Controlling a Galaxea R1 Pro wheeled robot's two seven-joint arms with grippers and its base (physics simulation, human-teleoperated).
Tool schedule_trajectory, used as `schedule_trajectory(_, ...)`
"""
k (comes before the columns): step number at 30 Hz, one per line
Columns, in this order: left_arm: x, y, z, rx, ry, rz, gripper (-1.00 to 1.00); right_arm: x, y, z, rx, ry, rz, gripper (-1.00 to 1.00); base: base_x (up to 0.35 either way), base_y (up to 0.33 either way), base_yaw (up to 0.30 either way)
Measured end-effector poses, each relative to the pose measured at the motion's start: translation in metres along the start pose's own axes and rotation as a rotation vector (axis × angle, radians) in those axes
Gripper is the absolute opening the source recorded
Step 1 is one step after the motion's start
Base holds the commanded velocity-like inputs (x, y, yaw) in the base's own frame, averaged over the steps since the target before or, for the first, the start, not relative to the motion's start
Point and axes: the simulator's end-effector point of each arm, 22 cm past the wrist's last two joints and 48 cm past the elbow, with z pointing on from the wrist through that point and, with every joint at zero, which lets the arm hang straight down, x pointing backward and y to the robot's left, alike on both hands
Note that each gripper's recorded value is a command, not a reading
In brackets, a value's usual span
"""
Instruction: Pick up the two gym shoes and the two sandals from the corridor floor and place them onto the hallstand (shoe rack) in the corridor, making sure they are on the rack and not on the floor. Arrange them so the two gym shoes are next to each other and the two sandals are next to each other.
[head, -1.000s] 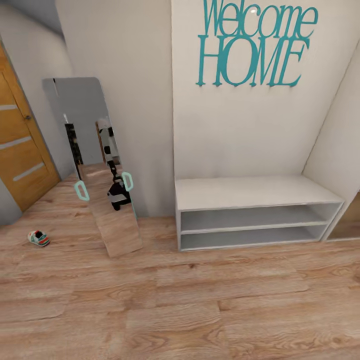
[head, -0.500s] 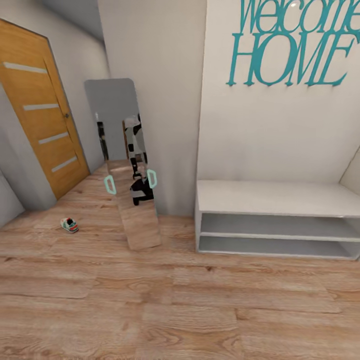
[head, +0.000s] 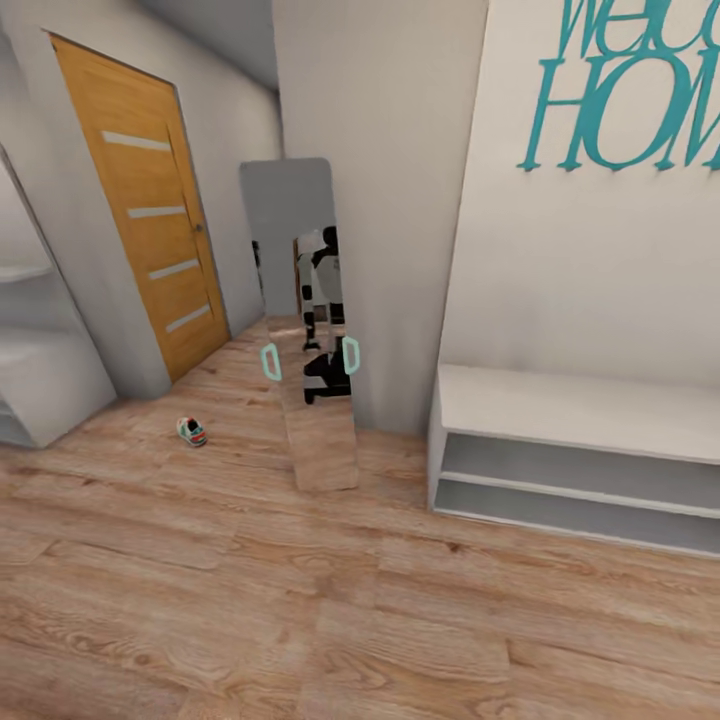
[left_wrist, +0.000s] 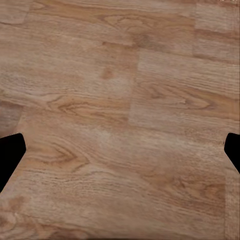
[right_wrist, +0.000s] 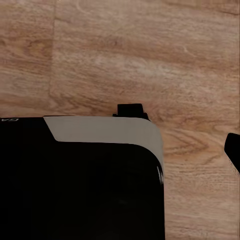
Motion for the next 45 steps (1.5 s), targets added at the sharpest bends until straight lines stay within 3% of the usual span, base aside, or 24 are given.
schedule_trajectory(12,-0.0001,0.0000,-0.0003,0.000,-0.001,0.000,1.00,0.0000,0.0001,-0.0002,0.000,0.000,0.000,1.00,0.192,0.078,0.299)
schedule_trajectory(45,-0.0002,0.0000,-0.0003,0.000,-0.001,0.000,1.00,0.0000,0.0000,-0.0002,0.000,-0.001,0.000,1.00,0.292,0.190,0.299)
